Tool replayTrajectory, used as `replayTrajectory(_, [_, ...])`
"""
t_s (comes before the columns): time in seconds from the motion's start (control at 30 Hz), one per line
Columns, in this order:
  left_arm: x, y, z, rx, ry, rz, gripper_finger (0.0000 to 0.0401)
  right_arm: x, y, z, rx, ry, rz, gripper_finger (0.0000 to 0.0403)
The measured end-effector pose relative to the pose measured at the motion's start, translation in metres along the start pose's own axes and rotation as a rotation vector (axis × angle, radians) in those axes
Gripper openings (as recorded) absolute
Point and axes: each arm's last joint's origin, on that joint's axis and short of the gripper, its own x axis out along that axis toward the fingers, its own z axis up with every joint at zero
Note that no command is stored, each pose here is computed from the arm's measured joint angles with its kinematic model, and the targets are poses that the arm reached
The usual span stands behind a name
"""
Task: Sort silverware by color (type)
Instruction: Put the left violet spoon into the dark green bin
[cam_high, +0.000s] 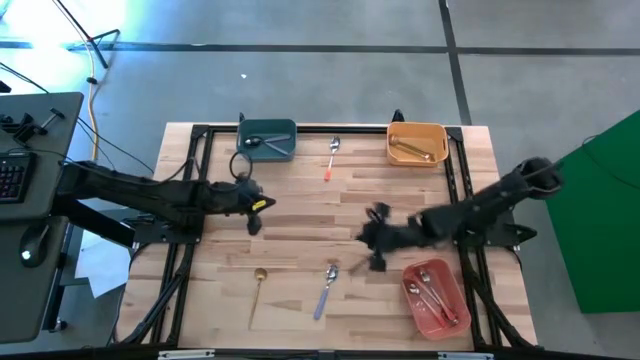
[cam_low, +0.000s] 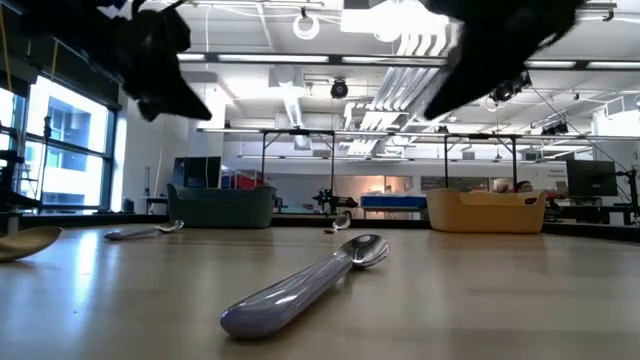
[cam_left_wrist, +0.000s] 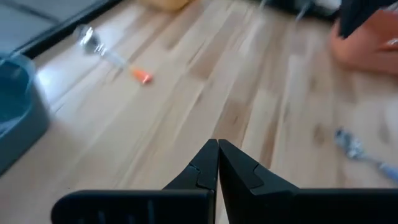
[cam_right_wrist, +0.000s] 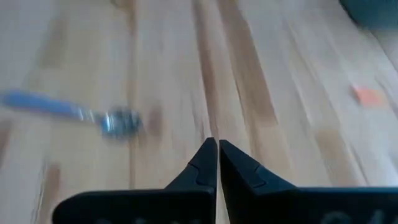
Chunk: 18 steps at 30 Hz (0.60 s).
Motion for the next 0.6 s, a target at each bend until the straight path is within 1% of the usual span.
replayTrajectory(0.07, [-0.002, 0.001, -0.004, 0.000, 0.029, 0.031, 0.0003, 0.015, -0.021, 0.004, -0.038, -0.144, 0.104, 0.0001])
replayTrajectory(0.13, [-0.003, 0.001, -0.008, 0.017, 0.060, 0.048, 0.0003, 0.024, -0.043, 0.006, -0.084, -0.289, 0.154, 0.0000])
replayTrajectory(0.2, [-0.002, 0.000, -0.010, 0.013, 0.077, 0.055, 0.0003, 0.026, -0.064, 0.008, -0.125, -0.415, 0.177, 0.0000])
replayTrajectory(0.27, [0.001, 0.000, -0.014, -0.001, 0.112, 0.074, 0.0003, 0.026, -0.084, 0.013, -0.141, -0.502, 0.178, 0.0000])
replayTrajectory(0.33, [0.003, 0.002, -0.020, -0.033, 0.160, 0.109, 0.0004, 0.026, -0.102, 0.016, -0.136, -0.545, 0.147, 0.0000])
replayTrajectory(0.43, [0.009, 0.006, -0.031, -0.093, 0.257, 0.193, 0.0015, 0.026, -0.124, 0.017, -0.113, -0.565, 0.092, 0.0000])
replayTrajectory(0.5, [0.012, 0.009, -0.037, -0.134, 0.313, 0.241, 0.0029, 0.026, -0.132, 0.016, -0.094, -0.560, 0.069, 0.0000])
replayTrajectory(0.6, [0.017, 0.011, -0.045, -0.176, 0.376, 0.299, 0.0058, 0.027, -0.136, 0.013, -0.080, -0.528, 0.063, 0.0000])
